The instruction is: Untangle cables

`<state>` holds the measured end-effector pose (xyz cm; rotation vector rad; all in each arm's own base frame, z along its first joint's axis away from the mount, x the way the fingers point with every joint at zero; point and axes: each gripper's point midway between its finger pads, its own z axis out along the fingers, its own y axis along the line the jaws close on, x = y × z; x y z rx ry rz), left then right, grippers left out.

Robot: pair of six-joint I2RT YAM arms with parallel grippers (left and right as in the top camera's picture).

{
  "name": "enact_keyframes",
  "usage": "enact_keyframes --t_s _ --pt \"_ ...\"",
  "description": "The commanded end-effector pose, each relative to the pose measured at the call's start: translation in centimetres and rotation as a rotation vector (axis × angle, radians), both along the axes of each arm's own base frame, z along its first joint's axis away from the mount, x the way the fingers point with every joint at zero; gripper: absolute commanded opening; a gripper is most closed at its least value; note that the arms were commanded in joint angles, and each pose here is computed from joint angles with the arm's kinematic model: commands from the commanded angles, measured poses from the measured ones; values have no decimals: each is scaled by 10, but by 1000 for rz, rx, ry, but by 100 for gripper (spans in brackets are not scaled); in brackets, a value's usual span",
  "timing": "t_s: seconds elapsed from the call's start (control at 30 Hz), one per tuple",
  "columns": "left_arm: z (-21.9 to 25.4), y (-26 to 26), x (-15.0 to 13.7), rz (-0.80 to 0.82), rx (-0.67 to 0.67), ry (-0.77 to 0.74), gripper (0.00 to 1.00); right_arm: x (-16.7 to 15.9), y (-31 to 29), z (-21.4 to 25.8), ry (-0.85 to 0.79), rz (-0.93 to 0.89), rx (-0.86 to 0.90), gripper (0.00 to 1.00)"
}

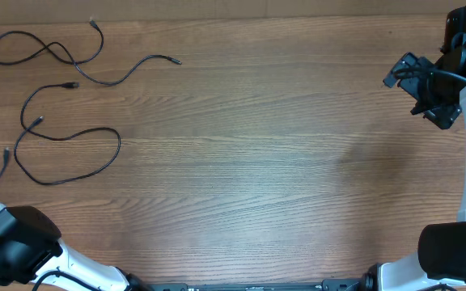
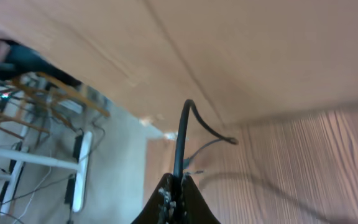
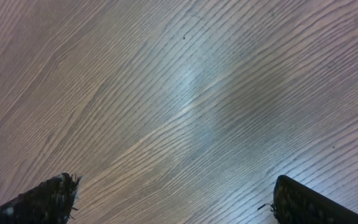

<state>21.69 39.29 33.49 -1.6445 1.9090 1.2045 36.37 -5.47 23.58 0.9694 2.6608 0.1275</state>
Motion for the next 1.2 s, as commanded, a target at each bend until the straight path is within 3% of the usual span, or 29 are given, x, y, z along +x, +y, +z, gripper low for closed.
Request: enact_keyframes --t_s 0.0,0.27,0.7,1.17 --pt "-60 -13 15 -100 -210 59 4 0 -2 0 -3 0 -11 100" --pt "-132 -41 5 -107 -436 136 4 0 -2 0 -3 1 -11 100" --pt "-200 -116 10 -176 -860 40 4 0 -2 0 -3 0 -11 100" --pt "-252 -176 -18 -151 -1079 183 4 0 -2 0 -3 0 -11 100"
